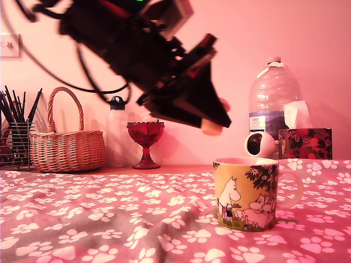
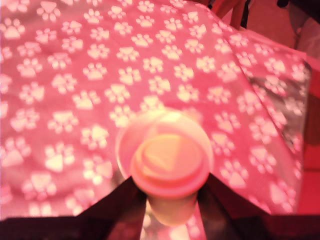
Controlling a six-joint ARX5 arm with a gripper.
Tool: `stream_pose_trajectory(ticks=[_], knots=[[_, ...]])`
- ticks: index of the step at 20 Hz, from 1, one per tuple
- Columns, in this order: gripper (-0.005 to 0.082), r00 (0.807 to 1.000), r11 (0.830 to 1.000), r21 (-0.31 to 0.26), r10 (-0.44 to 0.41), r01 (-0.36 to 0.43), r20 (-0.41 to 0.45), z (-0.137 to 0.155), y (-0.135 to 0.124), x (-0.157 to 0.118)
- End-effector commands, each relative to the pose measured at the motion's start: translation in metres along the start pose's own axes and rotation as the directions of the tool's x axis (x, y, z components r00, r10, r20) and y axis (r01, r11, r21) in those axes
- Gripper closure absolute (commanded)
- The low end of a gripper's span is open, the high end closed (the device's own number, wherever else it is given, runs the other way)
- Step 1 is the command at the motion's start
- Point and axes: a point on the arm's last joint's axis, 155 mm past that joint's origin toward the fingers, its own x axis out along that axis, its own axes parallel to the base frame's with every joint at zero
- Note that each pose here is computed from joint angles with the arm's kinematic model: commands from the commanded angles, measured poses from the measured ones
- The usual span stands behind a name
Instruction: Pick the coffee capsule and then drop it inside the coffee cup in front of you
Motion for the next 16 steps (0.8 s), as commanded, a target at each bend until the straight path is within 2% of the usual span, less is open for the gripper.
stream_pose_trajectory(ticks=[1,5,11,16], knots=[[0.0644,1.0,1.0,0.007,-0.012,0.012,-0.027,-0.003,-0.003,0.009],[0.0643,0.997,1.0,0.002,-0.022,0.023,-0.071,0.0,-0.007,0.019],[0.0642,0.987,1.0,-0.021,-0.022,0.019,-0.162,-0.01,-0.003,0.036],[0.0642,0.977,1.0,-0.005,-0.006,0.005,-0.213,-0.013,-0.001,0.047]])
